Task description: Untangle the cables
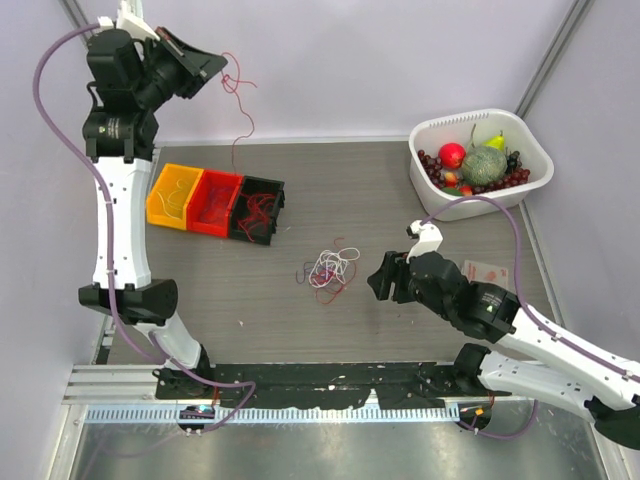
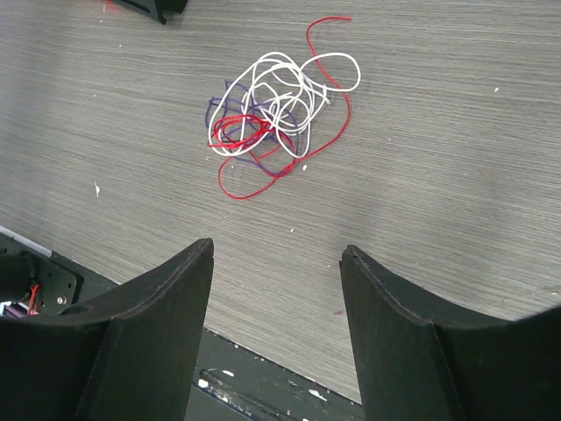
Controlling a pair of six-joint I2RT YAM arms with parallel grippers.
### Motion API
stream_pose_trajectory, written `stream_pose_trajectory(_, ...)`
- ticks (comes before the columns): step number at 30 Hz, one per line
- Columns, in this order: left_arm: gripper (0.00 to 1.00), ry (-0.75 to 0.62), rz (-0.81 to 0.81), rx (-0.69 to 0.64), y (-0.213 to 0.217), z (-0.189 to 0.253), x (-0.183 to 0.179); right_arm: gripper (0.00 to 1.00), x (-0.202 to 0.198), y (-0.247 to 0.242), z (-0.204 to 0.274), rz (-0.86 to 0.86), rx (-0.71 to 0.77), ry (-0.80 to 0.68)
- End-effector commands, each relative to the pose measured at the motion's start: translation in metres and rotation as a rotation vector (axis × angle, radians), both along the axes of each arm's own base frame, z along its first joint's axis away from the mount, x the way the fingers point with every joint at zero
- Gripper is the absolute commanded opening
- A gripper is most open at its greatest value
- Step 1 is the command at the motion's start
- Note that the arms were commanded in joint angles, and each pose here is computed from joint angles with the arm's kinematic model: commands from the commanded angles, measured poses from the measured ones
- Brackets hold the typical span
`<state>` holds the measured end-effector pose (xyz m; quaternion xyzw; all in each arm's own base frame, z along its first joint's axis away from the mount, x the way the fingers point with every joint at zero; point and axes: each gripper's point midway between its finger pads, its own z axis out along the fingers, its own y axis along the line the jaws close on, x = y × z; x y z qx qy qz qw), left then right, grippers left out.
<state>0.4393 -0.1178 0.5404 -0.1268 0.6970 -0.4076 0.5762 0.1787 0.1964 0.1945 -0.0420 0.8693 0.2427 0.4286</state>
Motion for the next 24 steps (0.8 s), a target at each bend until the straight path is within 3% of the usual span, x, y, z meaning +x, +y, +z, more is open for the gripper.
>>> stream_pose_trajectory(1, 0.00, 0.111, -0.035, -0.003, -0.005, -0.041, 0.008, 0.65, 0.009, 0.004, 0.018, -0.019, 0.021, -0.032)
stream_pose_trajectory(11, 0.00, 0.324, 0.063, 0.102, 0.013, -0.182, 0.023, 0.65, 0.012, 0.003, 0.014, -0.026, -0.009, -0.031)
stream_pose_trajectory(17, 0.00, 0.533, 0.102, 0.232, 0.024, -0.284, 0.005, 0.65, 0.013, 0.013, 0.009, 0.008, -0.024, -0.008)
stream_pose_trajectory(24, 0.00, 0.644, 0.082, 0.405, 0.022, -0.352, 0.012, 0.65, 0.021, 0.017, 0.006, 0.004, -0.016, 0.011)
